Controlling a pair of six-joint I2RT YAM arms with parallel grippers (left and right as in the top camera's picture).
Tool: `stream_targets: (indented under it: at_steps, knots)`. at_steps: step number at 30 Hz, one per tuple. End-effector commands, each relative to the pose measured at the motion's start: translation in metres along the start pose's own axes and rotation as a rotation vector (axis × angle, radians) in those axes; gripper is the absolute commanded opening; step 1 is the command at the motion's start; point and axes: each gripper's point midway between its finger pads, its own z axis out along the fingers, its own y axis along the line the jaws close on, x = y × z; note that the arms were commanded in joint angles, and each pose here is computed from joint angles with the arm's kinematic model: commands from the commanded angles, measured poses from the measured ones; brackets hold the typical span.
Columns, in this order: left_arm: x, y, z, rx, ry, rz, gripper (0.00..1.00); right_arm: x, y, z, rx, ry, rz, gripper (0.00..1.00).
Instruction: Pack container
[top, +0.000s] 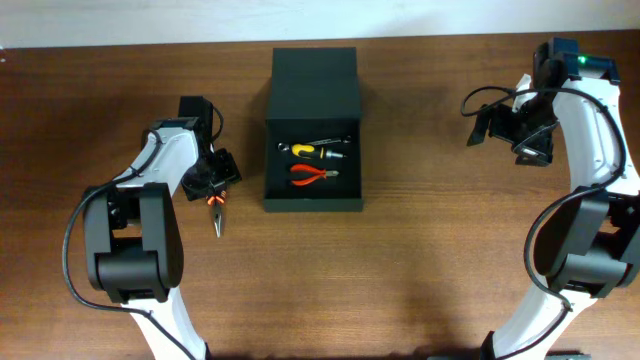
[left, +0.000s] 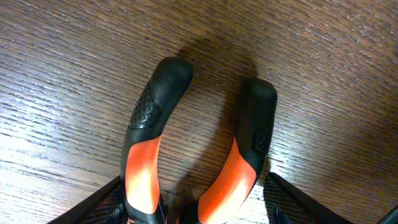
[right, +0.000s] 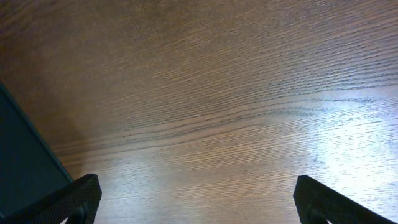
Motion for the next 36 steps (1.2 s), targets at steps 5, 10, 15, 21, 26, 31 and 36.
stream_targets:
  at_steps: [5, 10, 15, 21, 26, 31, 36]
  knots:
    - [0.021, 0.007, 0.011, -0.018, 0.096, 0.135, 0.82, 0.0, -0.007, 0.002, 0.028, 0.002, 0.006, 0.99]
    - [0.025, 0.012, 0.011, -0.033, 0.115, 0.317, 0.8, 0.0, -0.007, 0.002, 0.028, 0.001, 0.006, 0.99]
    - [0.02, 0.011, 0.011, -0.033, 0.094, 0.362, 0.8, 0.0, -0.007, 0.002, 0.028, 0.001, 0.006, 0.99]
    - [0.012, 0.008, 0.012, -0.025, 0.062, 0.366, 0.71, 0.0, -0.007, 0.002, 0.028, 0.002, 0.006, 0.99]
    - [0.012, 0.008, 0.012, -0.026, 0.063, 0.365, 0.51, 0.001, -0.007, 0.002, 0.029, 0.006, 0.007, 0.99]
    - [0.013, 0.009, 0.012, -0.027, 0.065, 0.339, 0.5, 0.001, -0.007, 0.002, 0.029, 0.006, 0.007, 0.99]
    - [0.013, 0.009, 0.012, -0.027, 0.064, 0.339, 0.4, 0.001, -0.007, 0.002, 0.029, 0.007, 0.007, 0.99]
